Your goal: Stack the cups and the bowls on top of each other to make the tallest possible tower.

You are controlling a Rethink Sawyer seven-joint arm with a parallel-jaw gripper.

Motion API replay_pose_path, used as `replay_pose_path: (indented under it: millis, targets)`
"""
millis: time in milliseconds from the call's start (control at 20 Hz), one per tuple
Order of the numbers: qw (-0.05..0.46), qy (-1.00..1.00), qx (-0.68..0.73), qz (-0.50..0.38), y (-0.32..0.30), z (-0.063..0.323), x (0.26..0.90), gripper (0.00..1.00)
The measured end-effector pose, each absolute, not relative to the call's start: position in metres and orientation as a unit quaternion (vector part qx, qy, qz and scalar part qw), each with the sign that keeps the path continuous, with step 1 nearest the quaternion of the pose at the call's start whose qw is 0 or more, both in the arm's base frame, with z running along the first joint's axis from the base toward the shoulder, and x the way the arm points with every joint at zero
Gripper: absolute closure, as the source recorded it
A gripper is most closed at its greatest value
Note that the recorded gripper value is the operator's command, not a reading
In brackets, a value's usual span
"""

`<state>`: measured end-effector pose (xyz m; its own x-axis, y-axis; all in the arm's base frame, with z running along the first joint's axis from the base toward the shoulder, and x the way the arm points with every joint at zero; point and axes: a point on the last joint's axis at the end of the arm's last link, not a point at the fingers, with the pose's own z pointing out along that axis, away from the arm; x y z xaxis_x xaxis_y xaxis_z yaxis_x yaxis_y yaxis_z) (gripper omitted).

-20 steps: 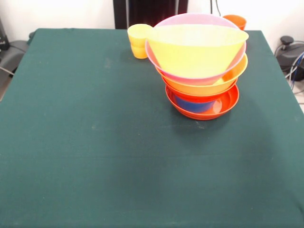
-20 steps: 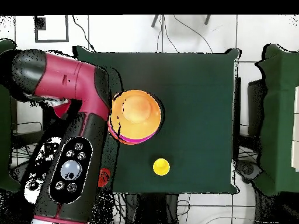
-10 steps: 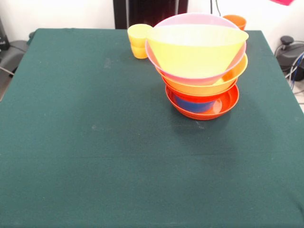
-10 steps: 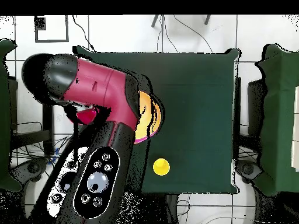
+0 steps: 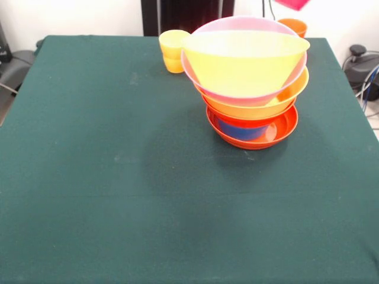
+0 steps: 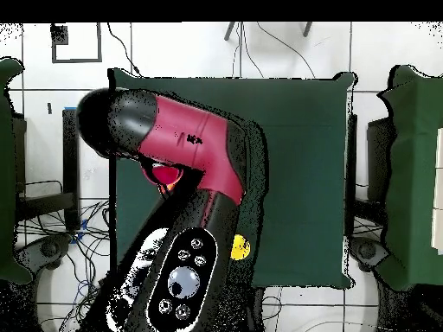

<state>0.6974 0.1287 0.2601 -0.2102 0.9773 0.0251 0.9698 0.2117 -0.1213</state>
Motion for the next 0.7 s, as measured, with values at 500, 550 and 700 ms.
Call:
replay_pose_path:
  millis: [500,550,700]
  targets:
    - [0.005,-0.782,-0.619,0.075,0.077,0.24,0.682,1.0]
    - [0.004,-0.782,-0.619,0.076,0.076,0.239,0.681,1.0]
    - [-0.005,-0.785,-0.615,0.079,0.065,0.228,0.677,1.0]
